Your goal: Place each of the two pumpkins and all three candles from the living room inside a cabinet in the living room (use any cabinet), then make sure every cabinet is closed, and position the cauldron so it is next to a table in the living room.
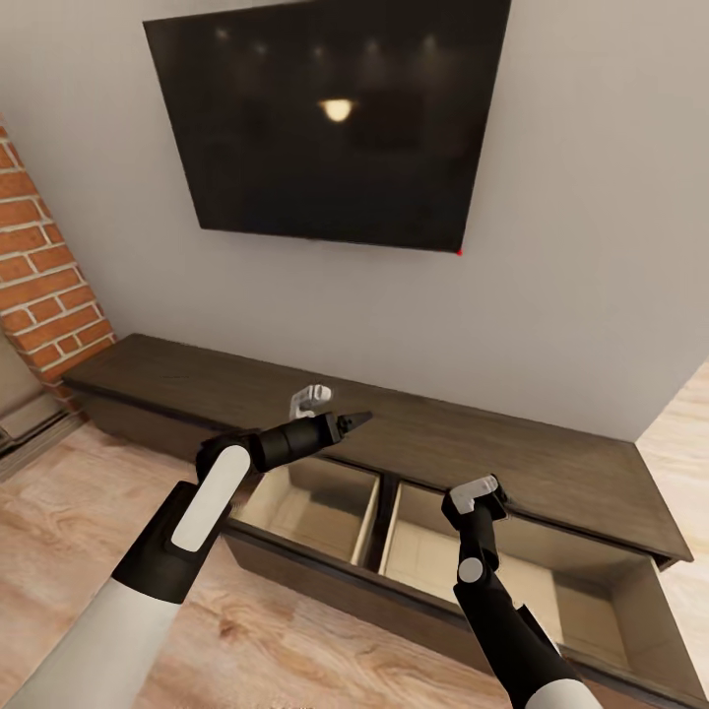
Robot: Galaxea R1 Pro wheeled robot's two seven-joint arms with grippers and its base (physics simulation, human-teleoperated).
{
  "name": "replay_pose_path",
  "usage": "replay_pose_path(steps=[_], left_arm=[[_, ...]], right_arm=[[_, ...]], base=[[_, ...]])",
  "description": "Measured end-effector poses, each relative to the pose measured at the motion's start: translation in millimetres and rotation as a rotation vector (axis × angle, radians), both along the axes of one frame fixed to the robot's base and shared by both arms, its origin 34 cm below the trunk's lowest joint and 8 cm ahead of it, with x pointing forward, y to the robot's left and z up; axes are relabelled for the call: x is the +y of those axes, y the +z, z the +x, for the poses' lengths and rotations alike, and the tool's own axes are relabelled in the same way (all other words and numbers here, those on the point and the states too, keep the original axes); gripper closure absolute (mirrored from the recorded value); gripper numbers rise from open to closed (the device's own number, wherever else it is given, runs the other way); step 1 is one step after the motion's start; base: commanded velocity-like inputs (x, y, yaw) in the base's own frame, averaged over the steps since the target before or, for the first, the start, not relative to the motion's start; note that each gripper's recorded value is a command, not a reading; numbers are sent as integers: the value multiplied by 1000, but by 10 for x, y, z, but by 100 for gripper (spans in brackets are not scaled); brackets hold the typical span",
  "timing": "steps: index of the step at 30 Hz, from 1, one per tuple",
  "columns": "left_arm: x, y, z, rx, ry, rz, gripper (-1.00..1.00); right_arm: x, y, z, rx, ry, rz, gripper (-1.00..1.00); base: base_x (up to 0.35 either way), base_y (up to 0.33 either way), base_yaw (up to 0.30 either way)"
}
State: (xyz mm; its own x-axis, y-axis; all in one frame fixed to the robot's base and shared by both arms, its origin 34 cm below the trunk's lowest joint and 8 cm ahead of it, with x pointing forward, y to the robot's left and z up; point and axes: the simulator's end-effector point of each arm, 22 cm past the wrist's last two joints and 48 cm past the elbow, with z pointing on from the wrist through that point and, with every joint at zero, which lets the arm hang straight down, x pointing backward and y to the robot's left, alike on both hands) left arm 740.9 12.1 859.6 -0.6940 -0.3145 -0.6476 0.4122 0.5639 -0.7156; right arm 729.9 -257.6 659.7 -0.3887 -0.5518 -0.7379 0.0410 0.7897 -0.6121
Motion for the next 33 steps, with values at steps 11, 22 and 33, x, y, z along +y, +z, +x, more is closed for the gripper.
replay_pose_path(steps=[11,22,33], left_arm=[[2,-6,1,1,1,1,-100],[56,2,37,3,15,-4,-100],[57,-2,37,4,15,-4,-100]], right_arm=[[3,-2,0,1,1,1,-100],[7,-16,-5,4,2,1,-100],[14,-49,-22,12,3,2,-100]], base=[[0,0,290],[0,0,290],[0,0,290]])
